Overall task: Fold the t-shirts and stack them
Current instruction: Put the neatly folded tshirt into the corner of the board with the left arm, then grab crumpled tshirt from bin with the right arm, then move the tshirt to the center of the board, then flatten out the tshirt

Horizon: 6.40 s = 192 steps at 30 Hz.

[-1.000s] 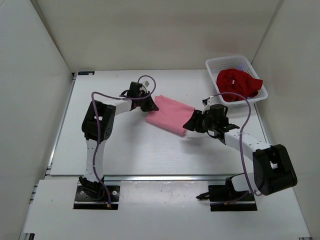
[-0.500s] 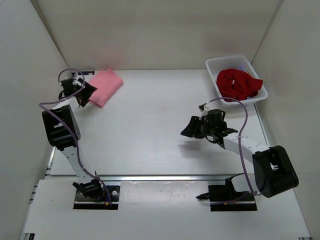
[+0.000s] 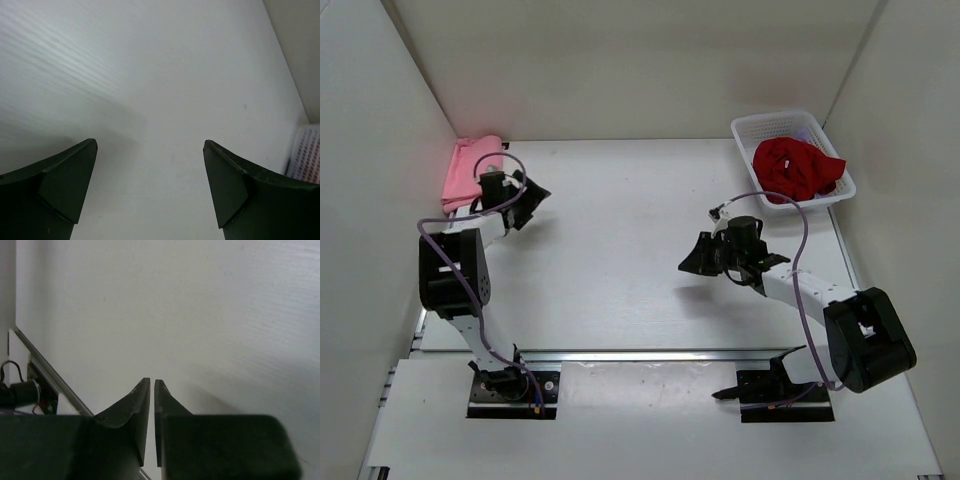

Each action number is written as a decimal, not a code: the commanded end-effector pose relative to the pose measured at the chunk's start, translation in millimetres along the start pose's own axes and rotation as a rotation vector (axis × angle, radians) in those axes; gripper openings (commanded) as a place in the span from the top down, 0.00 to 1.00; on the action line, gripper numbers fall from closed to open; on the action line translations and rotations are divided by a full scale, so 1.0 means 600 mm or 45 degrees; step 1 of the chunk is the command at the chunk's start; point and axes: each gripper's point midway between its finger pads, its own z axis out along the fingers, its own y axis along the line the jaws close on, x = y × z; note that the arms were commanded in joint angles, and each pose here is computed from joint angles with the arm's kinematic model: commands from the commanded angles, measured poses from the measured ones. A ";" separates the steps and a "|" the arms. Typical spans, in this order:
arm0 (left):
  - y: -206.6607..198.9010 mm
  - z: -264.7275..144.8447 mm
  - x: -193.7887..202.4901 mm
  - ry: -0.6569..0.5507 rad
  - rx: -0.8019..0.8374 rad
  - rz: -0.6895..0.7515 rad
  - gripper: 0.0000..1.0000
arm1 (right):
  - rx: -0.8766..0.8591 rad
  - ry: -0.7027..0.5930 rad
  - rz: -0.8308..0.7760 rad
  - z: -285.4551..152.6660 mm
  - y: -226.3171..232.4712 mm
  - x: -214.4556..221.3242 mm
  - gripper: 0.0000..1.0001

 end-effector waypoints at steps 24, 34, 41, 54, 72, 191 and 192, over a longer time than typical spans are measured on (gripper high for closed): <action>-0.179 -0.319 0.571 0.715 0.789 0.789 0.29 | 1.087 -0.659 0.038 -0.247 -0.381 -0.559 0.44; -0.151 -0.322 0.555 0.707 0.782 0.784 0.29 | 1.120 -0.566 -0.010 -0.182 -0.468 -0.625 0.39; -0.158 -0.322 0.560 0.724 0.792 0.776 0.30 | 1.105 -0.568 -0.020 -0.185 -0.443 -0.671 1.00; -0.175 -0.329 0.535 0.687 0.831 0.725 0.30 | 1.076 -0.607 -0.099 -0.255 -0.345 -0.659 0.51; -0.175 -0.329 0.518 0.642 0.837 0.706 0.29 | 1.046 -0.456 0.003 -0.174 -0.446 -0.637 0.99; 0.038 -0.279 0.180 -0.228 0.004 0.211 0.01 | 0.408 -0.469 0.319 -0.039 -0.228 -0.162 1.00; 0.039 -0.275 0.173 -0.245 0.013 0.201 0.01 | 0.390 -0.463 0.318 -0.034 -0.227 -0.161 1.00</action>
